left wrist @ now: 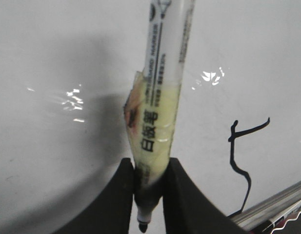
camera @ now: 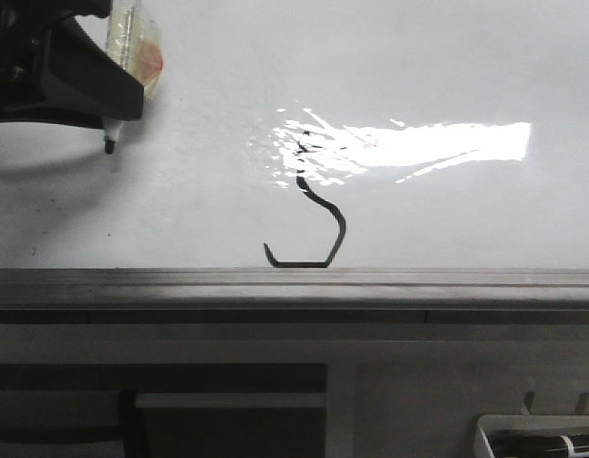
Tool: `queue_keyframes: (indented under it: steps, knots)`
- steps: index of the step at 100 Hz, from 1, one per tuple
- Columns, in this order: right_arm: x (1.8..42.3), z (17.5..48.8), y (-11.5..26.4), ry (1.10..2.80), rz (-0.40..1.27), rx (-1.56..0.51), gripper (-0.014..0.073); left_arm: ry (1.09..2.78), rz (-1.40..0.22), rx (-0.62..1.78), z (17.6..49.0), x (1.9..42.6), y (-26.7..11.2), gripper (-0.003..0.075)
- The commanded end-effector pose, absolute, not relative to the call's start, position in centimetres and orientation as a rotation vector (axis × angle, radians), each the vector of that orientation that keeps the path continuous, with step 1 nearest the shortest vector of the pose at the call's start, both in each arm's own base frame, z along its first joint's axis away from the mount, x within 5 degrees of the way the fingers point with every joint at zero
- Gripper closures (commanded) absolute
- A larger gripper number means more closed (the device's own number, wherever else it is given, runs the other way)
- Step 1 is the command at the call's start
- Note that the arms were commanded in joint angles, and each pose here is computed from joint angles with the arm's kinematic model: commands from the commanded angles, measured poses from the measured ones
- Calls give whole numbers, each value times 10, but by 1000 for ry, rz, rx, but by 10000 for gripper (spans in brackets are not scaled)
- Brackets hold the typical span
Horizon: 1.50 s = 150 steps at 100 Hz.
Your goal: Write number 5 on whiteboard
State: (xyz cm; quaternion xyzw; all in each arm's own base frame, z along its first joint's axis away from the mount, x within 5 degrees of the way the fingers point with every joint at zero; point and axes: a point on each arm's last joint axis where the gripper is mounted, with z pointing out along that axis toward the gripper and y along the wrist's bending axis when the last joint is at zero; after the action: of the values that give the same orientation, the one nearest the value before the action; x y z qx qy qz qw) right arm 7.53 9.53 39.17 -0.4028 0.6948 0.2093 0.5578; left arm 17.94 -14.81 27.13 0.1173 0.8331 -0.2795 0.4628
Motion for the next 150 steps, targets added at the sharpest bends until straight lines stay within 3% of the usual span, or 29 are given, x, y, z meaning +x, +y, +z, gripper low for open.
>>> queue_keyframes:
  steps: [1, 37, 150]
  knots:
    - [76, 405, 95, 1551, 520, -896, 656, 1967, -696, 239, 286, 177, -153, 741]
    - [76, 404, 96, 1561, 550, -868, 656, 2016, -646, 192, 262, 174, -183, 741]
    - [74, 404, 97, 1593, 614, -840, 656, 2047, -477, 100, 236, 191, -185, 740]
